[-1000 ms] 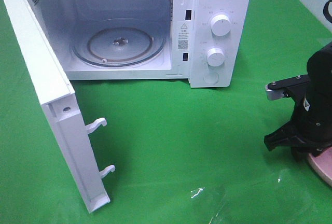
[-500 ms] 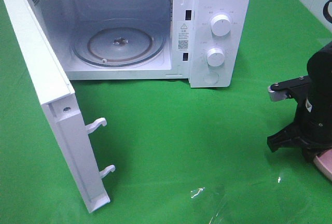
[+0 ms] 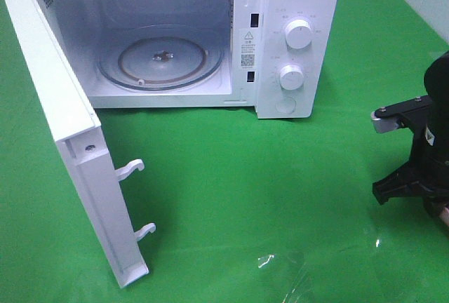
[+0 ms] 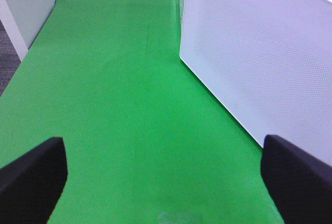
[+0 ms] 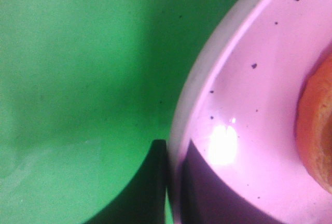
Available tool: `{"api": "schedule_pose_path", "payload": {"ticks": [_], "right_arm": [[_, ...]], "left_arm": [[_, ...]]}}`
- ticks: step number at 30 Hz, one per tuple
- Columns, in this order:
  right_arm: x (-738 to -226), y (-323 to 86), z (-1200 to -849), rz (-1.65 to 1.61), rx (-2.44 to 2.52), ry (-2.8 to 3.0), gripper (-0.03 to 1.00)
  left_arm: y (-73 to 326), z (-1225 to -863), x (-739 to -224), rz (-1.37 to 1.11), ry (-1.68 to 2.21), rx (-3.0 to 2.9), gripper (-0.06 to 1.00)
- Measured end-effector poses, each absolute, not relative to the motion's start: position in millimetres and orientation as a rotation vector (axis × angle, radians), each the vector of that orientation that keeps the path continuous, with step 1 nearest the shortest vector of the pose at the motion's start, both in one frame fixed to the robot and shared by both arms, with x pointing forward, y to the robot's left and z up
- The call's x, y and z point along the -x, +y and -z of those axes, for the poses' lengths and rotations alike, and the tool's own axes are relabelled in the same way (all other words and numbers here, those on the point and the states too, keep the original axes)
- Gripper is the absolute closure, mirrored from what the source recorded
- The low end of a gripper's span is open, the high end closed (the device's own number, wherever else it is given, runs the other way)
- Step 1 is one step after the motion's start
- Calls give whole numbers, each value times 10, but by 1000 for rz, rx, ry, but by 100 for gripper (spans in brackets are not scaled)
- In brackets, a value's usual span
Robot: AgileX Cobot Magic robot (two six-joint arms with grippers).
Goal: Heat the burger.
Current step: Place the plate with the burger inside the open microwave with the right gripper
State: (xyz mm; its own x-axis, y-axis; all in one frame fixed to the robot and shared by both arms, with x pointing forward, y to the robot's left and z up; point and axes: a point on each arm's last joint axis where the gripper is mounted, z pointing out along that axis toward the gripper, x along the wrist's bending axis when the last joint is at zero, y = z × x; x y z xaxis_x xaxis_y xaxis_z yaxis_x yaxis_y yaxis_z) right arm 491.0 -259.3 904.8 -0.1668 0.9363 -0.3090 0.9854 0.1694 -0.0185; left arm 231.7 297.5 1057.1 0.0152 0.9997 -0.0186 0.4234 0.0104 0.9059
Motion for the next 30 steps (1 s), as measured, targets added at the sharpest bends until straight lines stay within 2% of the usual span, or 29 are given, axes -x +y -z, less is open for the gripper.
{"api": "schedule_pose_path", "payload": {"ticks": [19,30], "right_arm": [[-4626,-2228,-9528,300,-1581,2264,95],[-4340,-2086,-9583,282,-1446,2332,95]], "left_arm": [[2975,-10571,-2317,-944,1515,-1520,1],[2975,-10571,-2317,-944,1515,-1520,1]]}}
